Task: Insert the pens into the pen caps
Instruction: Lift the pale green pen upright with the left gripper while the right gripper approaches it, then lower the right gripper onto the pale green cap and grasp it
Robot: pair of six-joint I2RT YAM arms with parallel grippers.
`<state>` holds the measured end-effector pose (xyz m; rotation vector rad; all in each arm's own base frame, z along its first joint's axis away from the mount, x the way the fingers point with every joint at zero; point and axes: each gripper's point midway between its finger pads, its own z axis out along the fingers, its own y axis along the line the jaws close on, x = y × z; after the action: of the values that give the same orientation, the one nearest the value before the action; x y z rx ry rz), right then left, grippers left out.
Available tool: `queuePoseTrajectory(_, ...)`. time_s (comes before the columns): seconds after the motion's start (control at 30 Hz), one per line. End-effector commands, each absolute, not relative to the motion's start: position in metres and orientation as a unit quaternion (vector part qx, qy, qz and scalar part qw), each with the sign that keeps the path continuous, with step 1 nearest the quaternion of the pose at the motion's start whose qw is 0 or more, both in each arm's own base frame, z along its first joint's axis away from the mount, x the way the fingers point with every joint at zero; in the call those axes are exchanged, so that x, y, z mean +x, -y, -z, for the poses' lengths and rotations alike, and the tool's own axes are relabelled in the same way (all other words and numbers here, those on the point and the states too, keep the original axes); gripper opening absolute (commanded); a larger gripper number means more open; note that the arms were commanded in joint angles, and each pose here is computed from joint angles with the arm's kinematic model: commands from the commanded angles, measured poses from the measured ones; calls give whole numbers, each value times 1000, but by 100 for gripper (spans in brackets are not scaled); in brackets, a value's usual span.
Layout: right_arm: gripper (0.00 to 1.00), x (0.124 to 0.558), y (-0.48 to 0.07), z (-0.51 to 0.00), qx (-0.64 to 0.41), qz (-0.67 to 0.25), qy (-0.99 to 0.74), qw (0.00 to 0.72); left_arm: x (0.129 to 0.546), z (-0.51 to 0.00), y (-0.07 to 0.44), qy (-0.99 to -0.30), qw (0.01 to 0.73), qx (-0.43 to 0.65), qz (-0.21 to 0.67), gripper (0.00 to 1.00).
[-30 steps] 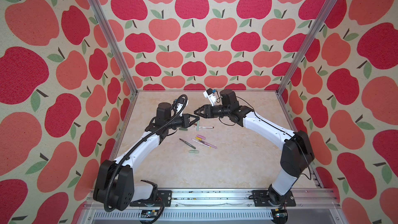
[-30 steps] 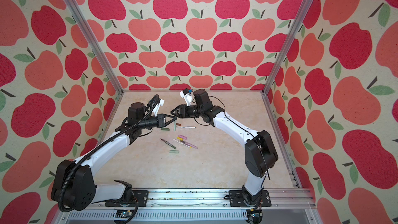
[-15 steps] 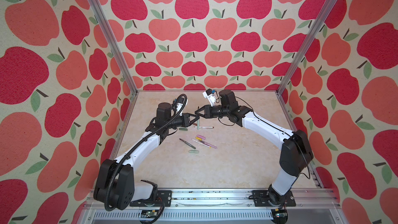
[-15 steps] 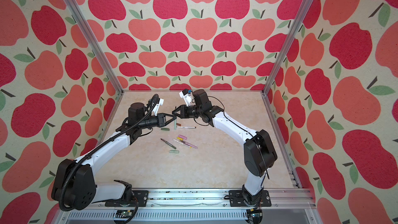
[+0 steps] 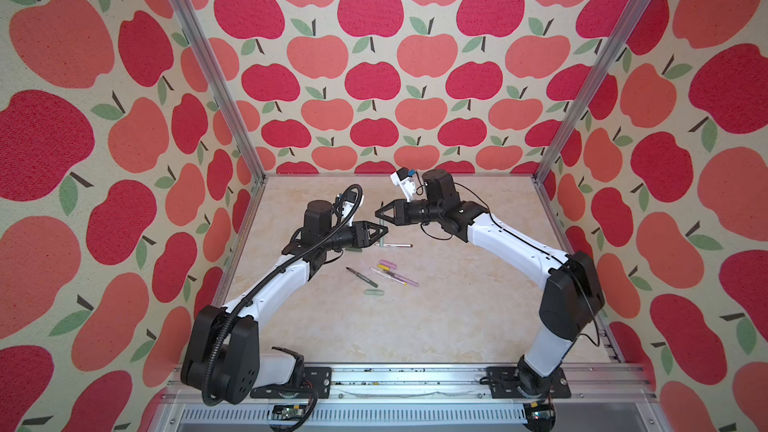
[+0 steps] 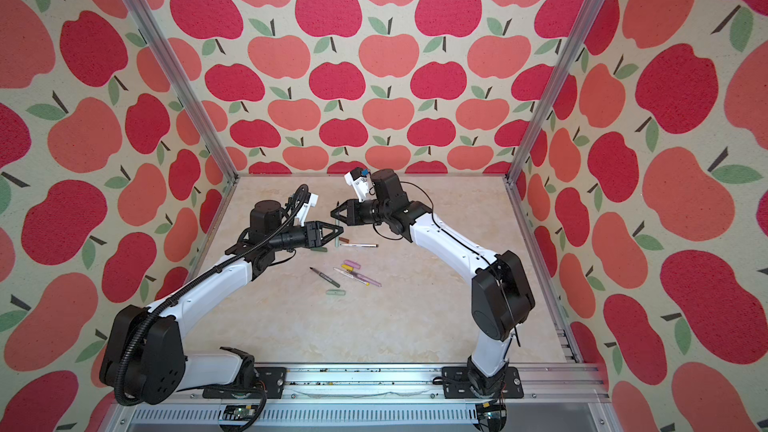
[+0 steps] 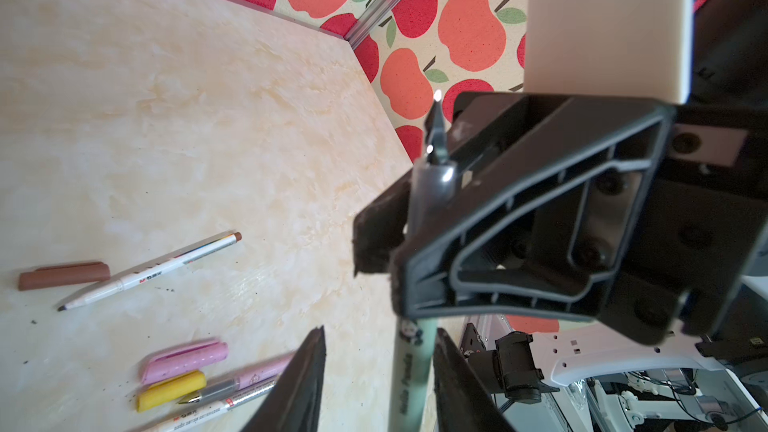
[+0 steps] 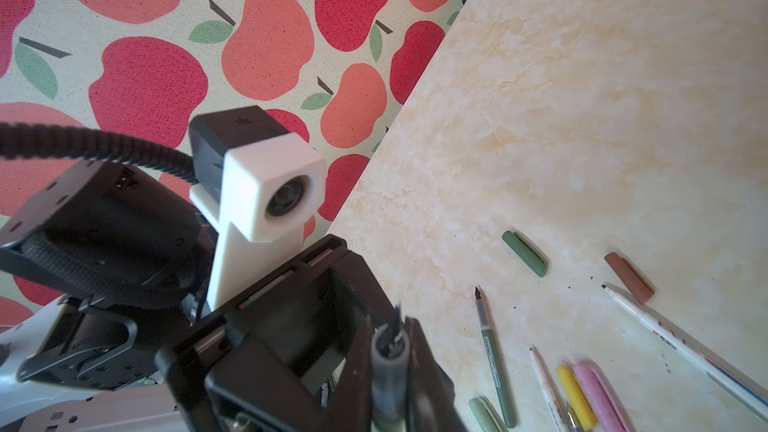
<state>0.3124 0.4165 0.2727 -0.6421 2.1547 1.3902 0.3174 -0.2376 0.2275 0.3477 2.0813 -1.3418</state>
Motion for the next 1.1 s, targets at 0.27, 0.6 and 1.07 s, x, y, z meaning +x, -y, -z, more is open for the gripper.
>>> queuePoseTrajectory(0.27, 8, 306, -420, -275, -255, -509, -784, 247, 305, -231, 235, -787, 319, 135, 510, 33)
queuePoseTrajectory(0.6, 8, 302, -421, -276, -258, -517, -778, 246, 311, -234, 239, -782, 317, 132, 520, 25)
queuePoseTrajectory(1.07, 8, 295, -425, -274, -270, -528, -770, 236, 313, -233, 239, -785, 315, 131, 518, 9)
